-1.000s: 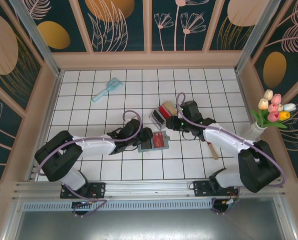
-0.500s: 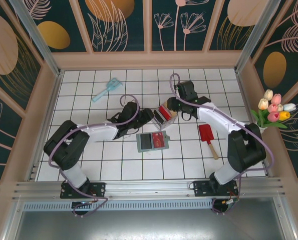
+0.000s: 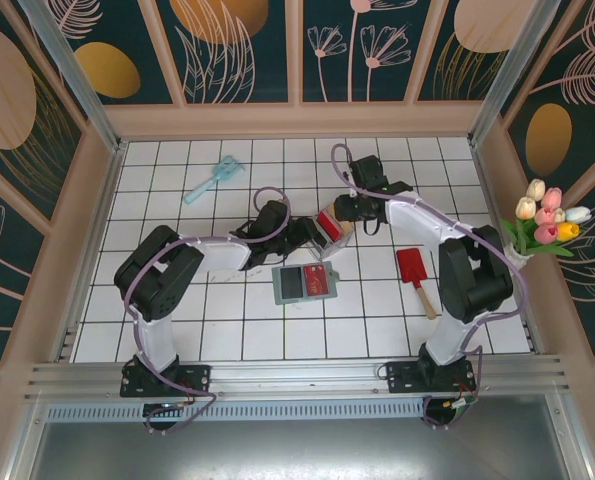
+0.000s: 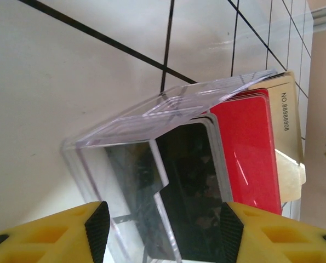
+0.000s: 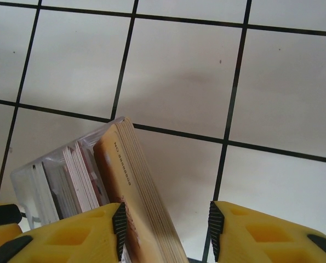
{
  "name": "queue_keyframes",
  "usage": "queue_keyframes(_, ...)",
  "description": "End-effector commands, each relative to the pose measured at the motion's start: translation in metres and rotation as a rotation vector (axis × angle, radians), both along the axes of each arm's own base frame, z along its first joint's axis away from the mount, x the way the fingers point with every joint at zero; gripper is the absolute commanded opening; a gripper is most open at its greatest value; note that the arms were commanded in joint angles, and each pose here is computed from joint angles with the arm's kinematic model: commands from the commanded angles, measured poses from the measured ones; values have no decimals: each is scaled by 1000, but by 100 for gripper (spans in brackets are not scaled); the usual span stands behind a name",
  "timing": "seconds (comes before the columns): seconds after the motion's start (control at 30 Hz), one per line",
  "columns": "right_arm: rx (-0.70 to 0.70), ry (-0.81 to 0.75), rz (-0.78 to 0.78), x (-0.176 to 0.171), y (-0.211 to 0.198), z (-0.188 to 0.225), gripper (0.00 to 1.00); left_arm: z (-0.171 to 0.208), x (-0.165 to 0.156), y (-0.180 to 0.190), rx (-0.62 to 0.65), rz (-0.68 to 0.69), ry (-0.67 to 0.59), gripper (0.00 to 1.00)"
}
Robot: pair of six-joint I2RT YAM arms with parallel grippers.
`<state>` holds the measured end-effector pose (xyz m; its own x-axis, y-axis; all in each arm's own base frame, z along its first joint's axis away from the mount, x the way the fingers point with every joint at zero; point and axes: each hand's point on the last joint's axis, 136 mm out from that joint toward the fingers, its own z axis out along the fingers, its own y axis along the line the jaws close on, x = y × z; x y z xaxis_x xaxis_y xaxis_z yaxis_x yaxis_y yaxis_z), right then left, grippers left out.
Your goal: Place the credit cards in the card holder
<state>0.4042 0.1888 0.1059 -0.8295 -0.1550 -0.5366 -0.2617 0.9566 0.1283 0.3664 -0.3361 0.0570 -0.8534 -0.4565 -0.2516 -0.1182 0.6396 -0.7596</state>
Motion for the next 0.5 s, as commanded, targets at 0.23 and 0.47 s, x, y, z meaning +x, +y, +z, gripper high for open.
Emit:
queue_keyframes(0.23,85,98,74,3,19,-15,51,-7,5,-6,-42,-4,13,54)
queue_keyframes(0.47,242,112,147,-8,43,4,45,-16,1,-3,-27,-7,29,50)
